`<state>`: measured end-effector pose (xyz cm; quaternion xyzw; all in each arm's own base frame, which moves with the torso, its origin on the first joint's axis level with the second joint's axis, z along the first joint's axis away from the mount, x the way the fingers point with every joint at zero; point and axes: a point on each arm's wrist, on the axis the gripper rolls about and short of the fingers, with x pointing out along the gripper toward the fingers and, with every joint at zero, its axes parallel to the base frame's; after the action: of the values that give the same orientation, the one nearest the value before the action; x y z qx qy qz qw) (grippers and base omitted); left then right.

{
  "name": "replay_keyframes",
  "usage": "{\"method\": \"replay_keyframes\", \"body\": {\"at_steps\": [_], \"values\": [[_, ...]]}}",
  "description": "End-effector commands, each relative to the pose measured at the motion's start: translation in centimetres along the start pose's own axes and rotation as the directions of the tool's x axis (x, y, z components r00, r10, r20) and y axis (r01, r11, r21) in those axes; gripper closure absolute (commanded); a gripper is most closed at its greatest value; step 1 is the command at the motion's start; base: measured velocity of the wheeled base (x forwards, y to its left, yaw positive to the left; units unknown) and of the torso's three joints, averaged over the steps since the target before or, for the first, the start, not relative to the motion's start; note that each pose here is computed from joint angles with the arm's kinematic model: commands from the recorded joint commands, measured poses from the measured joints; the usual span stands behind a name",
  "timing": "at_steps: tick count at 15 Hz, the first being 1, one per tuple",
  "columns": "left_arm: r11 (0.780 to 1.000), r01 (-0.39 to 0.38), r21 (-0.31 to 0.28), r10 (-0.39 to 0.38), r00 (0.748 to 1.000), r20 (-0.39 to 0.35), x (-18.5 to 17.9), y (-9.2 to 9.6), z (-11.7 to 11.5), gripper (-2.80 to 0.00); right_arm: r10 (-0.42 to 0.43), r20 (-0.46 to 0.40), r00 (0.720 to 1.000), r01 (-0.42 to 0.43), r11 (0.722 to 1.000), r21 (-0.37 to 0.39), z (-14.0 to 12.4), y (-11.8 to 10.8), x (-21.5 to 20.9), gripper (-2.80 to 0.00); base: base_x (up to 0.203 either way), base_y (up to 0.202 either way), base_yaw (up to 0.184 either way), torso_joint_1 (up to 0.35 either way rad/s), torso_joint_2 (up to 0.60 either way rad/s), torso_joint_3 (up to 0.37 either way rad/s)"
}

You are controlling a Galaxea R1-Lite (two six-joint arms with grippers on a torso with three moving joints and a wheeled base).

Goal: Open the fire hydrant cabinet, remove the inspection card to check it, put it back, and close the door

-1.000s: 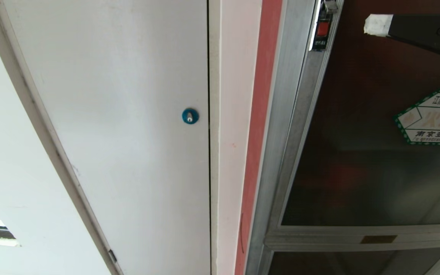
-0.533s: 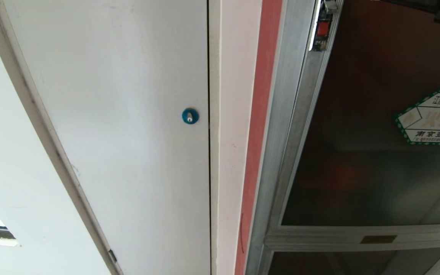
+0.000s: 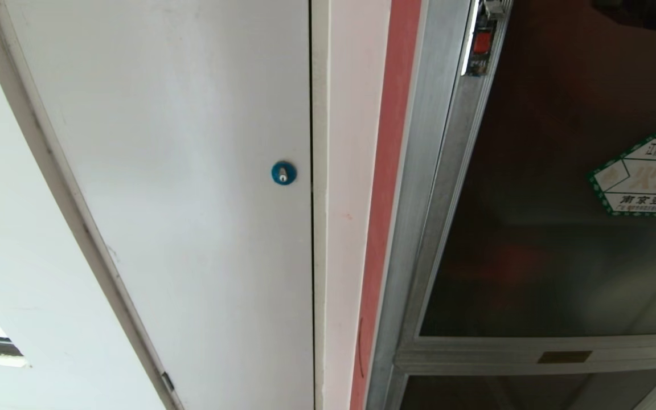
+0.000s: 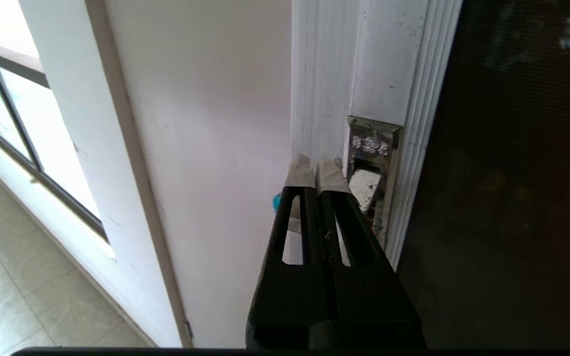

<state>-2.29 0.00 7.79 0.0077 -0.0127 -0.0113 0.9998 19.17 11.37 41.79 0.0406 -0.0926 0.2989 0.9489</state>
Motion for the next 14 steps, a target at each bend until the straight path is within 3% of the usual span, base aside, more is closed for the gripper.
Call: {"method": "replay_keyframes", "body": {"at_steps": [1, 5, 14], "values": [[1.0, 0.0, 0.0, 0.0, 1.0, -0.015, 0.1, 0.0, -0.4, 0.0, -0.029, -0.005, 1.0, 0.029, 1.0, -0.005, -0.2, -0.7, 0.3, 0.0, 0.0, 0.0, 0.0, 0.0, 0.0, 0.0], [1.0, 0.0, 0.0, 0.0, 1.0, -0.015, 0.1, 0.0, -0.4, 0.0, -0.068, -0.02, 0.998, 0.067, 0.998, -0.012, -0.6, -1.7, 0.5, 0.0, 0.0, 0.0, 0.0, 0.0, 0.0, 0.0], [1.0, 0.0, 0.0, 0.0, 1.0, -0.014, 0.1, 0.0, -0.4, 0.0, -0.054, -0.017, 0.998, 0.053, 0.998, -0.013, -0.4, -1.6, 0.3, 0.0, 0.0, 0.0, 0.0, 0.0, 0.0, 0.0]]}}
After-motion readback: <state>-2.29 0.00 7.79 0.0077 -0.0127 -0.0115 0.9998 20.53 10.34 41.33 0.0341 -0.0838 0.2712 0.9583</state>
